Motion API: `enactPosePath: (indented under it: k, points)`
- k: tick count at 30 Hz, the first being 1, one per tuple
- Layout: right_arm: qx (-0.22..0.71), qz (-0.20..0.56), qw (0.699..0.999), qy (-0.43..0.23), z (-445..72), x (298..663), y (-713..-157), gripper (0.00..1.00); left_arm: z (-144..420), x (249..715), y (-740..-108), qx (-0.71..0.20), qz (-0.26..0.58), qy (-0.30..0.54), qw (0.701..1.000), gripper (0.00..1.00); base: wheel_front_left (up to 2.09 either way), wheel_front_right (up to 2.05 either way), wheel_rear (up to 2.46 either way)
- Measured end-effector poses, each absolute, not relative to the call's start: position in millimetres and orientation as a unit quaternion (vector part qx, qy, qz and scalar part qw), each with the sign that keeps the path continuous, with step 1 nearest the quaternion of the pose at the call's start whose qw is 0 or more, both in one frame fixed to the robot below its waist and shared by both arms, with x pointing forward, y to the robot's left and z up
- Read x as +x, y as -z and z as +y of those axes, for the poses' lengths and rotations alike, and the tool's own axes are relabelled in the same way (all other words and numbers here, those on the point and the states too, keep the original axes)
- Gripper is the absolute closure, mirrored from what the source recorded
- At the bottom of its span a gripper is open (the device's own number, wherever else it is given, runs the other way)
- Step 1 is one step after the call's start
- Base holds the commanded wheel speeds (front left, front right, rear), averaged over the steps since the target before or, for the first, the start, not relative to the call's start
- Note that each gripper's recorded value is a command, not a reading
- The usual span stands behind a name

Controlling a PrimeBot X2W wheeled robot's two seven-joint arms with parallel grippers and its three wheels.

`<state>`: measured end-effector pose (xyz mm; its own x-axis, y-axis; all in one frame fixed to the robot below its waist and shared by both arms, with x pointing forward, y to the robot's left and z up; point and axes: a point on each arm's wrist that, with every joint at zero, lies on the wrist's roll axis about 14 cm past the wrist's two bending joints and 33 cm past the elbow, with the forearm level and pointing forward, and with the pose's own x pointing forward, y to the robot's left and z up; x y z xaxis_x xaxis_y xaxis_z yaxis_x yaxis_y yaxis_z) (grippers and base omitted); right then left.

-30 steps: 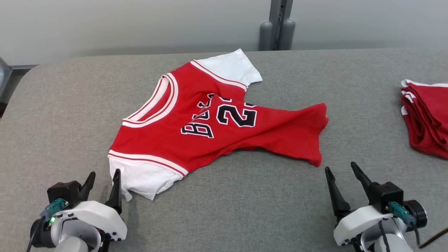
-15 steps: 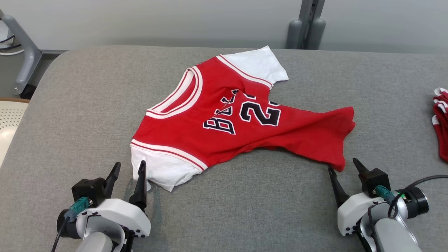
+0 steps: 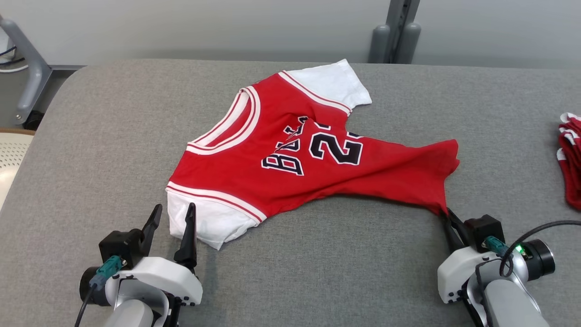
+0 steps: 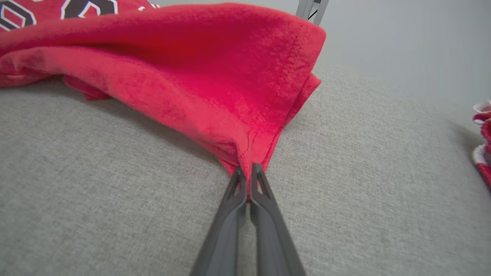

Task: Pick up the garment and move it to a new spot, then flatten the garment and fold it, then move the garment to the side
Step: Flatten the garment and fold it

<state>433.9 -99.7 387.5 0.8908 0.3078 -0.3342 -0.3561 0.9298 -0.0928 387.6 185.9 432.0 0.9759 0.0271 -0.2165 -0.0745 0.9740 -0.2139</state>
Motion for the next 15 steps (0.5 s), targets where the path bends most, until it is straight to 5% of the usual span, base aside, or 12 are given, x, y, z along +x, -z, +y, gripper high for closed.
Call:
enactPosePath:
  k: [15]
  points:
    - [-0.141,0.163,0.969,-0.122,-175,398,-387,1.0,154,397,-437,-0.115,0.101,0.018,0.988,0.0,0.0,0.0,0.0]
